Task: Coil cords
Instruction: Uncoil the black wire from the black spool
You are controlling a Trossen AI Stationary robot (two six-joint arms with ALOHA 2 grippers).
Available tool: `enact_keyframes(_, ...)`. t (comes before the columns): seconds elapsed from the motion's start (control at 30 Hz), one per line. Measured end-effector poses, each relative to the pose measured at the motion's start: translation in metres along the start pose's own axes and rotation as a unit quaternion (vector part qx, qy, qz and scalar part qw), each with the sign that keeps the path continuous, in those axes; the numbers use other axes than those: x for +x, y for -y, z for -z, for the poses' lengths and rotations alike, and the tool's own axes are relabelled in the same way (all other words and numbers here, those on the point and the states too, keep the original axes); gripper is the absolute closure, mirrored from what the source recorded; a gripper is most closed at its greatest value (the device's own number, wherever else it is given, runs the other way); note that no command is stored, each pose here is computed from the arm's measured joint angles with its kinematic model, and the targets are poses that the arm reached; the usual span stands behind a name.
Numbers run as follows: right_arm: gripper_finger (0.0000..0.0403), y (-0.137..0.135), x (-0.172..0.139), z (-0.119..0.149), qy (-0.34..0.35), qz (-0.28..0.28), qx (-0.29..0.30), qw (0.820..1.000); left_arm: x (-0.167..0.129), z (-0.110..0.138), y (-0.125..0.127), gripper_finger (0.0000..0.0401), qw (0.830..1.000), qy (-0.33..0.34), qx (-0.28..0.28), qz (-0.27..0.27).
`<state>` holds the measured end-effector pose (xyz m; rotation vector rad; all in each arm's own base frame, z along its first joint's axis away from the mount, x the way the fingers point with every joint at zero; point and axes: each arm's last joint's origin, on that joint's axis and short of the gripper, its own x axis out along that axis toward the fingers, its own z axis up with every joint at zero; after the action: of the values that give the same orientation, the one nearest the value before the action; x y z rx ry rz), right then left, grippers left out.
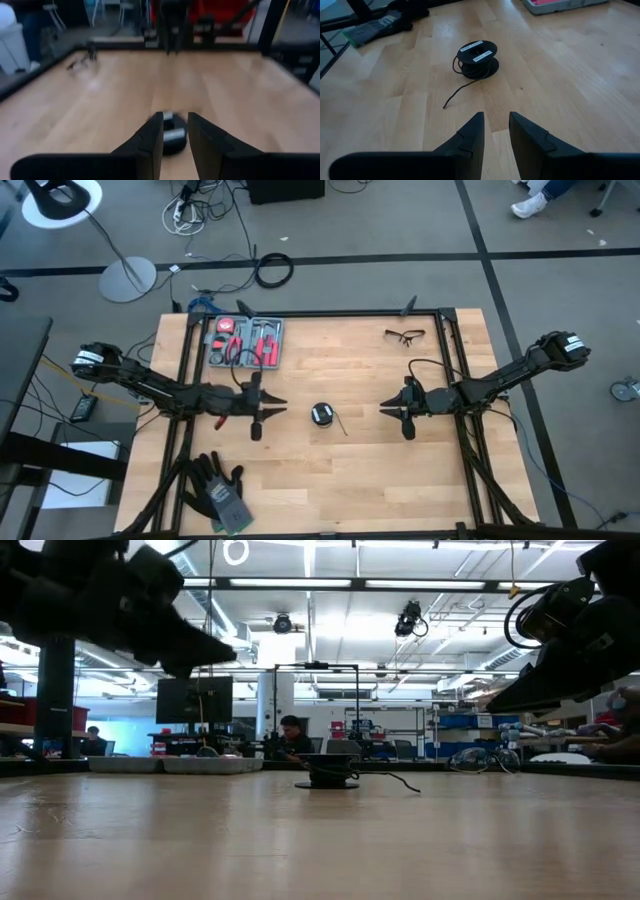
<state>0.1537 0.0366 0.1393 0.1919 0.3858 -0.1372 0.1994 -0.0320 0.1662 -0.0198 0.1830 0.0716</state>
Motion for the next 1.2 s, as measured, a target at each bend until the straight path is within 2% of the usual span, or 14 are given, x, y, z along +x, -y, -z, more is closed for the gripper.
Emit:
enact_keyframes(0.17,0.0312,0.000,0.000,0.000,0.000,0.000,0.000,1.000,-0.001,-0.013,0.001,0.0309,0.998,0.068,-0.016,0.004)
enact_keyframes(0.43,0.0312,0.000,0.000,0.000,0.000,0.000,0.000,1.000,-0.003,-0.025,0.001,0.0309,0.990,0.129,-0.056,0.010)
enact_keyframes(0.57,0.0312,0.000,0.000,0.000,0.000,0.001,0.000,1.000,-0.002,-0.032,0.001,0.0309,0.989,0.141,-0.051,0.006)
enact_keyframes(0.67,0.0312,0.000,0.000,0.000,0.000,0.001,0.000,1.000,0.005,-0.048,0.000,0.0309,0.988,0.150,-0.040,-0.010)
enact_keyframes(0.77,0.0312,0.000,0.000,0.000,0.000,0.001,0.000,1.000,0.017,-0.062,-0.005,0.0309,0.993,0.109,-0.030,-0.034)
enact_keyframes(0.87,0.0312,0.000,0.000,0.000,0.000,0.001,0.000,1.000,0.030,-0.080,-0.011,0.0309,0.998,0.034,-0.015,-0.057)
enact_keyframes(1.0,0.0312,0.000,0.000,0.000,0.000,0.001,0.000,1.000,0.041,-0.098,-0.017,0.0309,0.995,-0.065,0.007,-0.081)
enact_keyframes(1.2,0.0312,0.000,0.000,-0.001,0.004,0.000,0.002,1.000,0.049,-0.126,-0.018,0.0309,0.994,-0.069,0.003,-0.087)
